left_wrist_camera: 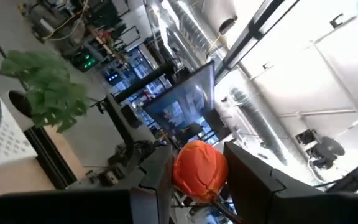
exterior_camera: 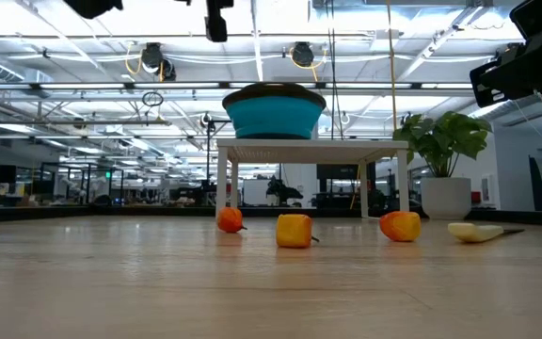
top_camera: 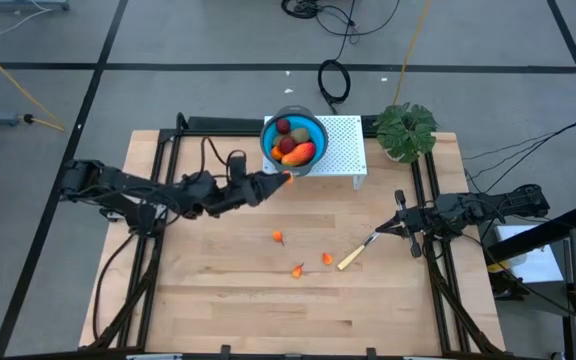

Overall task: Pick & Place Fruit
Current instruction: Put the top left pear into the blue strainer bowl on the shelf

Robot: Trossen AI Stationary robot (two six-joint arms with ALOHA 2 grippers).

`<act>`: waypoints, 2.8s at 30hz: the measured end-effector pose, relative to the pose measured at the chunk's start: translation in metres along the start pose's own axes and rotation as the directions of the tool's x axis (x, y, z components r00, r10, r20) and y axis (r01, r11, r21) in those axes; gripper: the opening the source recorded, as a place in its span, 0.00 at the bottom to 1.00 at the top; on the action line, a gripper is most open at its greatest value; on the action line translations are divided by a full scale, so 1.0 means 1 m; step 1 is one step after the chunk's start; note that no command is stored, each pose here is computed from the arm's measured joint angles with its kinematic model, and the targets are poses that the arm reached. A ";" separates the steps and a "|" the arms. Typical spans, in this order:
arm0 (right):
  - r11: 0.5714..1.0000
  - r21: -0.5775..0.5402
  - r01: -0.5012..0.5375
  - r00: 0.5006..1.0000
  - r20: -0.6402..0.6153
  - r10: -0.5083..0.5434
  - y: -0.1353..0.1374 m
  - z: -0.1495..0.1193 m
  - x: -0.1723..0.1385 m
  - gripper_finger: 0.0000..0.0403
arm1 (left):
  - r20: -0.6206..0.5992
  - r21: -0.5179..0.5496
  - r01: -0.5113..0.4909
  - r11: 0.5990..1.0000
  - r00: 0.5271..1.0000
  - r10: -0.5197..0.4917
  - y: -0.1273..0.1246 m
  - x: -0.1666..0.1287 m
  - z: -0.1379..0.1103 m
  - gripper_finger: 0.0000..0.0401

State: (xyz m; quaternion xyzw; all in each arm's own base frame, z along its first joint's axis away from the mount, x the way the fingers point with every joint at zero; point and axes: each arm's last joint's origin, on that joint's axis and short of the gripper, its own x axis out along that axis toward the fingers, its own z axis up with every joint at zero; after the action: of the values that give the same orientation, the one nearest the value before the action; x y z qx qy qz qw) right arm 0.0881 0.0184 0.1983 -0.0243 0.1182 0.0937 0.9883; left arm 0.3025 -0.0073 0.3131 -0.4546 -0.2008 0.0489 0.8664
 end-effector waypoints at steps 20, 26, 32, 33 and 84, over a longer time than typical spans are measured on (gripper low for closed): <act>1.000 0.000 0.007 1.000 -0.001 -0.007 0.000 0.000 0.000 0.00 | -0.108 0.502 -0.464 0.730 0.804 0.585 -0.001 0.044 0.103 0.30; 0.995 0.000 0.098 0.995 -0.003 -0.098 -0.003 0.000 0.000 0.00 | -0.053 0.570 -0.499 0.652 0.770 0.635 0.008 0.043 0.122 0.30; 0.995 -0.001 0.103 0.995 -0.003 -0.103 -0.003 0.000 0.000 0.00 | -0.068 0.603 -0.534 0.594 0.707 0.704 0.031 0.047 0.122 0.30; 0.995 0.000 0.103 0.995 -0.003 -0.103 -0.003 0.000 0.000 0.00 | -0.071 0.612 -0.533 0.584 0.699 0.712 0.035 0.049 0.121 0.30; 0.995 0.003 0.100 0.995 -0.032 -0.100 -0.003 -0.003 0.000 0.00 | -0.133 0.696 -0.543 0.470 0.546 0.827 0.085 0.059 0.100 0.30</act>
State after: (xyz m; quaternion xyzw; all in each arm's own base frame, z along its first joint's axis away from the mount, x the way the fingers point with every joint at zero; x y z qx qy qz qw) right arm 0.0878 0.0154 0.1955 -0.0295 0.1328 0.0436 0.9897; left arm 0.3261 0.1349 0.3126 -0.2062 0.2405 0.3548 0.8796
